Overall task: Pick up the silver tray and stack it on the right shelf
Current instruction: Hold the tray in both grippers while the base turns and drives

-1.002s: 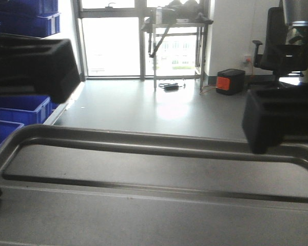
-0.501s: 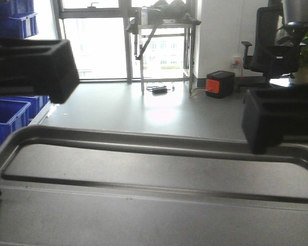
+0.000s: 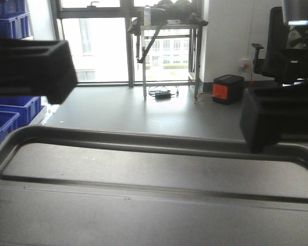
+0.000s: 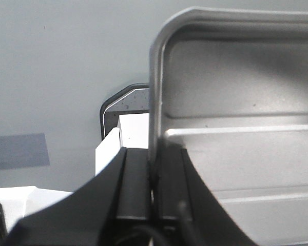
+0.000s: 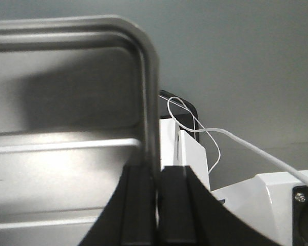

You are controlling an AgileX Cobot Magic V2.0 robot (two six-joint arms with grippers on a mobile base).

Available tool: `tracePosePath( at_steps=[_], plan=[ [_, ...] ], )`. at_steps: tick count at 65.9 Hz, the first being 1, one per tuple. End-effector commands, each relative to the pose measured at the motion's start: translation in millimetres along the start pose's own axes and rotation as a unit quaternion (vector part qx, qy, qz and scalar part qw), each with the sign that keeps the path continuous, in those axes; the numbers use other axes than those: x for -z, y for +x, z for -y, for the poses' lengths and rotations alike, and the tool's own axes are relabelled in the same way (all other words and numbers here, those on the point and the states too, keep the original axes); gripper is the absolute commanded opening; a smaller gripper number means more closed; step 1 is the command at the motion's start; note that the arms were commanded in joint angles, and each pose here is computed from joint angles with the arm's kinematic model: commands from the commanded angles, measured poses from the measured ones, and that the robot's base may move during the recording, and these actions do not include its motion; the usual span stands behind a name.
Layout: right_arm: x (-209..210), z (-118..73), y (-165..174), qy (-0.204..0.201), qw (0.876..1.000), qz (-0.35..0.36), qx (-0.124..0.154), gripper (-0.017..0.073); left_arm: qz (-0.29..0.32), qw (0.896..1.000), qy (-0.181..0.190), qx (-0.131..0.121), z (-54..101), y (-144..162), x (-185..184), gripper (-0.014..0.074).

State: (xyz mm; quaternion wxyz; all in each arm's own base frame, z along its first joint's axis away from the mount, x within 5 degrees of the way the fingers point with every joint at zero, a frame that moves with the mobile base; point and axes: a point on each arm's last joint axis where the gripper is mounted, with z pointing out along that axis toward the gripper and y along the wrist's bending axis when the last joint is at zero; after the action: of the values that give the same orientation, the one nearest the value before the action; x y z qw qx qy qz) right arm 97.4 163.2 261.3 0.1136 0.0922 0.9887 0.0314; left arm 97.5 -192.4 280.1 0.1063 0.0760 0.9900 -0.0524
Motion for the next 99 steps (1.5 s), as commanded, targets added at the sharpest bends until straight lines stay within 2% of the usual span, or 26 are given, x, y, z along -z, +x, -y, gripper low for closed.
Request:
tracePosePath(
  at_steps=[1, 99],
  plan=[
    [10.5, 13.7, -5.4, 0.057, 0.998, 0.019, 0.001, 0.0072, -0.023, 0.998, -0.065, -0.005, -15.1, 5.5, 12.7, -0.0091],
    [10.7, 13.4, -5.6, 0.056, 0.998, 0.019, 0.001, 0.0072, -0.021, 0.998, -0.066, -0.006, -15.3, 5.2, 12.8, -0.0091]
  ],
)
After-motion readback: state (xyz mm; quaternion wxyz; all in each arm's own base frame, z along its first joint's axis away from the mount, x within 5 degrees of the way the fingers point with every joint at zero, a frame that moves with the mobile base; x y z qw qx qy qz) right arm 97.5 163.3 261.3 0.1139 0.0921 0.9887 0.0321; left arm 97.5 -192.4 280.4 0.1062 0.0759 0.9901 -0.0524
